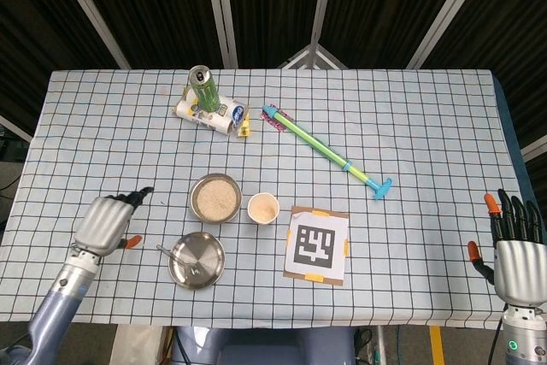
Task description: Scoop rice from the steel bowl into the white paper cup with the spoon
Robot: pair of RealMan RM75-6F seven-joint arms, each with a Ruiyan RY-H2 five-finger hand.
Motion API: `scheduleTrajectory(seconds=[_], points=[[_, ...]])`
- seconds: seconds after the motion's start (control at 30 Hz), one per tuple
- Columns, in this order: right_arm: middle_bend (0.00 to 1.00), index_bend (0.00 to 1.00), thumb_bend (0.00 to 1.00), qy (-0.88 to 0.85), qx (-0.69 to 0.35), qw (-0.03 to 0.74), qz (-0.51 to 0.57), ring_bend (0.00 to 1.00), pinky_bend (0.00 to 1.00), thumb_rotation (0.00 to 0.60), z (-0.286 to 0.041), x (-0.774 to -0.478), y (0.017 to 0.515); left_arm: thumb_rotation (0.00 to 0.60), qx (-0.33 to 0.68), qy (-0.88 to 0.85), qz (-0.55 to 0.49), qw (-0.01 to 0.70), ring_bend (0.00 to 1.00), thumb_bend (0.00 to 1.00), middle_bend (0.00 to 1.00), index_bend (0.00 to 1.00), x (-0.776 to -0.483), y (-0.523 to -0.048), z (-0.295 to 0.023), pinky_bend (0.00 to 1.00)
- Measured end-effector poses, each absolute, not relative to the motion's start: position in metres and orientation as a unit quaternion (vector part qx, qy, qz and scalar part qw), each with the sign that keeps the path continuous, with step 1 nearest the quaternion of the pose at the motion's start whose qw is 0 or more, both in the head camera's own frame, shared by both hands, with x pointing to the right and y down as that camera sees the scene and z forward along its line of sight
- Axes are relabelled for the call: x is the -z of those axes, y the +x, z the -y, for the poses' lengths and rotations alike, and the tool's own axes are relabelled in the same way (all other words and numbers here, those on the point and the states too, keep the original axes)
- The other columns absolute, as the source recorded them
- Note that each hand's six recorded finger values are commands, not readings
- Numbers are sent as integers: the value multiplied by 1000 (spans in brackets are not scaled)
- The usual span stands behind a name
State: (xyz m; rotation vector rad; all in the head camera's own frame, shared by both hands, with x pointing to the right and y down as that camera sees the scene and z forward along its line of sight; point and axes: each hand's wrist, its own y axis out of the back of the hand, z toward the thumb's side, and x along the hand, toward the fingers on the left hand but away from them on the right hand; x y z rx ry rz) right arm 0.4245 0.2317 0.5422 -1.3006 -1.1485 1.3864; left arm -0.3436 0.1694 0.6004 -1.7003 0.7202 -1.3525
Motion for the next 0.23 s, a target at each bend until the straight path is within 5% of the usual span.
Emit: scheduleTrajectory(seconds=[0.23], points=[[0, 0, 383, -526, -562, 443, 460, 0, 0, 600, -231, -543, 425, 600, 549, -620, -328, 454, 0, 29, 0, 0, -572, -412, -198, 0]])
